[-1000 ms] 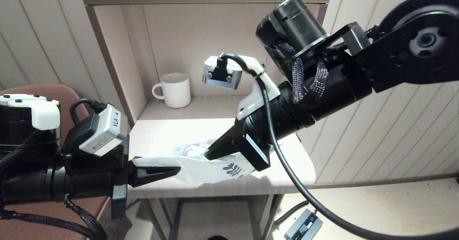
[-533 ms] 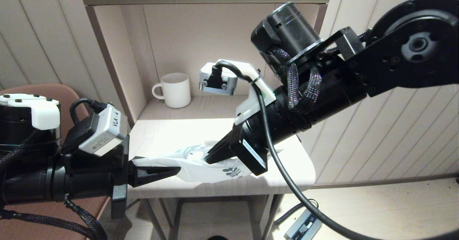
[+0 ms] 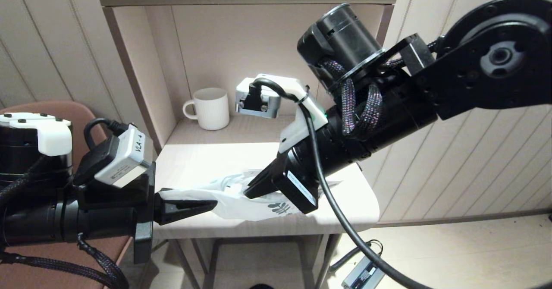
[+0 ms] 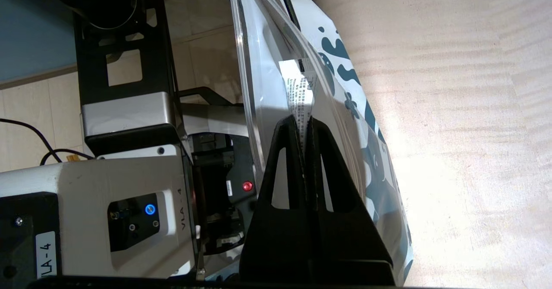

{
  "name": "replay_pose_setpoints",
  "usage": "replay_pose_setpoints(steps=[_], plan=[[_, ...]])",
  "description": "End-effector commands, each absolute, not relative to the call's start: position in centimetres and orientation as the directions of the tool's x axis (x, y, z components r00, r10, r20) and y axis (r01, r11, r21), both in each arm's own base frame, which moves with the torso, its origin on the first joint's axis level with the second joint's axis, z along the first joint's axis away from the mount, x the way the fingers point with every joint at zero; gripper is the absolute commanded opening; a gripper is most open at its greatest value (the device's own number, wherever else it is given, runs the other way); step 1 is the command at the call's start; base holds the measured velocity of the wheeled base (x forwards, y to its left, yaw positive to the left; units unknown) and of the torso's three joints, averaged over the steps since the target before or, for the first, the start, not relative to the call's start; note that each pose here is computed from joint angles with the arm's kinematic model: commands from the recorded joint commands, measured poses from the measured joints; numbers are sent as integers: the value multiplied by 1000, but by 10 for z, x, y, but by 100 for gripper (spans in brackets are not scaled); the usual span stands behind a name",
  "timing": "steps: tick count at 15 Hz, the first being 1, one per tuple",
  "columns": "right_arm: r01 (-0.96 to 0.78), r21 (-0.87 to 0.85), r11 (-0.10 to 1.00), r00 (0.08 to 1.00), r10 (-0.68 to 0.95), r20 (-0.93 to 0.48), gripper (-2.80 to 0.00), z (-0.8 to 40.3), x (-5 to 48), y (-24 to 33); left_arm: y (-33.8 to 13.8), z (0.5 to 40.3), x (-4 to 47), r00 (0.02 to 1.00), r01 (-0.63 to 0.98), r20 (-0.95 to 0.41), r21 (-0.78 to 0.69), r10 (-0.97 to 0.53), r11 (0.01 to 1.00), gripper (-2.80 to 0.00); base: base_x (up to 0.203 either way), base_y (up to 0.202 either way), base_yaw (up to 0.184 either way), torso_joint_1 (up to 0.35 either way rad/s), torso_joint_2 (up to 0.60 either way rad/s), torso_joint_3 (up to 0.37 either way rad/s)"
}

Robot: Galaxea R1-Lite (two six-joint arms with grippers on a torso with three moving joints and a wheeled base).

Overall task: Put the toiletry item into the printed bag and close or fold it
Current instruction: Place the toothpaste in the storage bag, then close the strorage bag and place it on the desk

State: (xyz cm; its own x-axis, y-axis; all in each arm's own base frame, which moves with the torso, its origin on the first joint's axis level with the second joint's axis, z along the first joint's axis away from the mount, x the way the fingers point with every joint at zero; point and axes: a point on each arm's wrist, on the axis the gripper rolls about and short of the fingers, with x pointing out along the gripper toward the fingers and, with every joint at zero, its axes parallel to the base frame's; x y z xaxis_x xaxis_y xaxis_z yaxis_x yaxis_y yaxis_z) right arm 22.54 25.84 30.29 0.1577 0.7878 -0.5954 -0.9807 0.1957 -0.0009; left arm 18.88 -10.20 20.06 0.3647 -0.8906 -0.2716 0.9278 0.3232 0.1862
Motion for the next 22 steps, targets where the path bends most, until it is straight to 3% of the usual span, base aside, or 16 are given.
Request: replay_pose_setpoints(steps=[1, 7, 11, 14, 17, 21, 22], plan=[[-981, -4, 195, 158, 785, -599, 0, 302, 225, 259, -102, 201, 189, 361, 929, -269, 188, -893, 319, -280, 0, 0, 0, 0, 0, 0], [-981, -16, 193, 166, 795, -584, 0, 307, 222, 259, -102, 200, 189, 357, 931, -272, 185, -894, 316, -280, 0, 0, 0, 0, 0, 0], [-982, -50, 184, 182, 829, -529, 0, 332, 203, 244, -104, 196, 192, 345, 937, -283, 165, -895, 309, -280, 0, 0, 0, 0, 0, 0], [-985, -82, 151, 172, 860, -480, 0, 351, 179, 234, -108, 192, 197, 324, 946, -296, 129, -899, 298, -280, 0, 0, 0, 0, 0, 0], [-987, -87, 139, 164, 852, -497, 0, 345, 177, 247, -117, 193, 196, 278, 959, -294, 34, -914, 281, -280, 0, 0, 0, 0, 0, 0], [-970, -143, 199, 241, 871, -428, 0, 350, 184, 256, -120, 198, 199, 238, 968, -270, -9, -933, 250, -280, 0, 0, 0, 0, 0, 0], [-970, -138, 199, 240, 867, -437, -280, 349, 184, 256, -120, 197, 199, 238, 968, -271, -9, -933, 250, -280, 0, 0, 0, 0, 0, 0]])
